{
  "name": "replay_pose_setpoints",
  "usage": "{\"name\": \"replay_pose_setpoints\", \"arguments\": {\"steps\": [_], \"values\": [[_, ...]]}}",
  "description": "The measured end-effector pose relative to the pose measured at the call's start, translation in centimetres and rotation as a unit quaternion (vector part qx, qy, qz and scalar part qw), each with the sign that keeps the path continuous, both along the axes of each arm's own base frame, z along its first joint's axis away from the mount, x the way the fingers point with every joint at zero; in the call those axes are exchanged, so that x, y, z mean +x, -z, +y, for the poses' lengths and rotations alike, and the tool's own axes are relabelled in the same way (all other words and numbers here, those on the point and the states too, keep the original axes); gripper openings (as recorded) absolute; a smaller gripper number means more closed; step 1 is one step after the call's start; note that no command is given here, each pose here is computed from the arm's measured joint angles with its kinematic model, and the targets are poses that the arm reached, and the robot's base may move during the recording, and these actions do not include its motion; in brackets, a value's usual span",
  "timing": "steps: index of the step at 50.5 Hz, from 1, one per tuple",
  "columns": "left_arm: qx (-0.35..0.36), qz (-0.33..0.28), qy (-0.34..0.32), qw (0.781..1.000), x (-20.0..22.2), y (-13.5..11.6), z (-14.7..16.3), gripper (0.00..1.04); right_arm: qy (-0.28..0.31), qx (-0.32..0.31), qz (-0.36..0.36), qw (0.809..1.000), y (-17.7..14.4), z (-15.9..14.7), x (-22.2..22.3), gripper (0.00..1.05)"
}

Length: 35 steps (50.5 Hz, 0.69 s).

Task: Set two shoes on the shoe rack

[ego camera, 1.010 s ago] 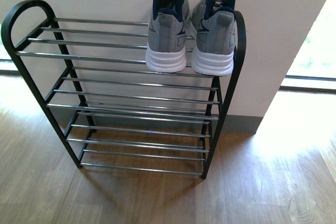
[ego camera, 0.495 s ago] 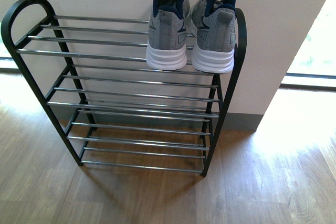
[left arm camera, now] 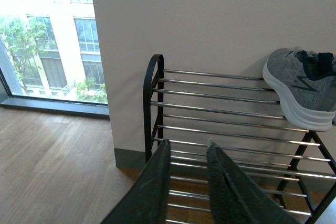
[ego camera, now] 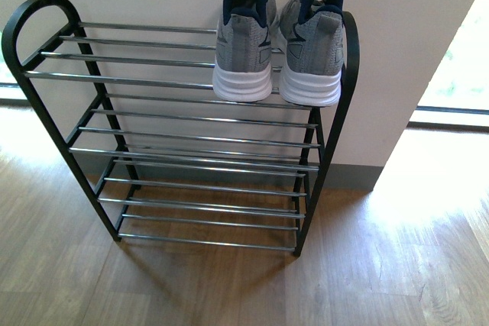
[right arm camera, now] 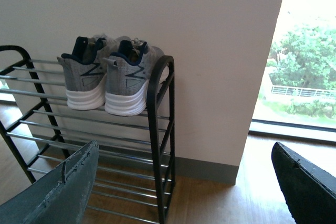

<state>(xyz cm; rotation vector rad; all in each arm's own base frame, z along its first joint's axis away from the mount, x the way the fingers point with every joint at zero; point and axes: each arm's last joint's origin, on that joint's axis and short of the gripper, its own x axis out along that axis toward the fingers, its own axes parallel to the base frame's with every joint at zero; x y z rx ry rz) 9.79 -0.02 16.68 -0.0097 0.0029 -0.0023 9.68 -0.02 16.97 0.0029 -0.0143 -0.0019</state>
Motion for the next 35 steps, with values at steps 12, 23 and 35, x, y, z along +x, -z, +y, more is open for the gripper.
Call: {"name": "replay_pose_setpoints", "arguments": {"steps": [12,23,35], "values": [[0.000,0.000,0.000,1.000,0.00,0.00,0.00,0.73,0.000,0.000,0.000,1.000,0.00,0.00,0.00,0.96],[0.001,0.000,0.000,1.000,0.00,0.00,0.00,0.95,0.000,0.000,0.000,1.000,0.00,0.00,0.00,0.96],[0.001,0.000,0.000,1.000,0.00,0.00,0.00,0.95,0.000,0.000,0.000,1.000,0.00,0.00,0.00,0.96]]}}
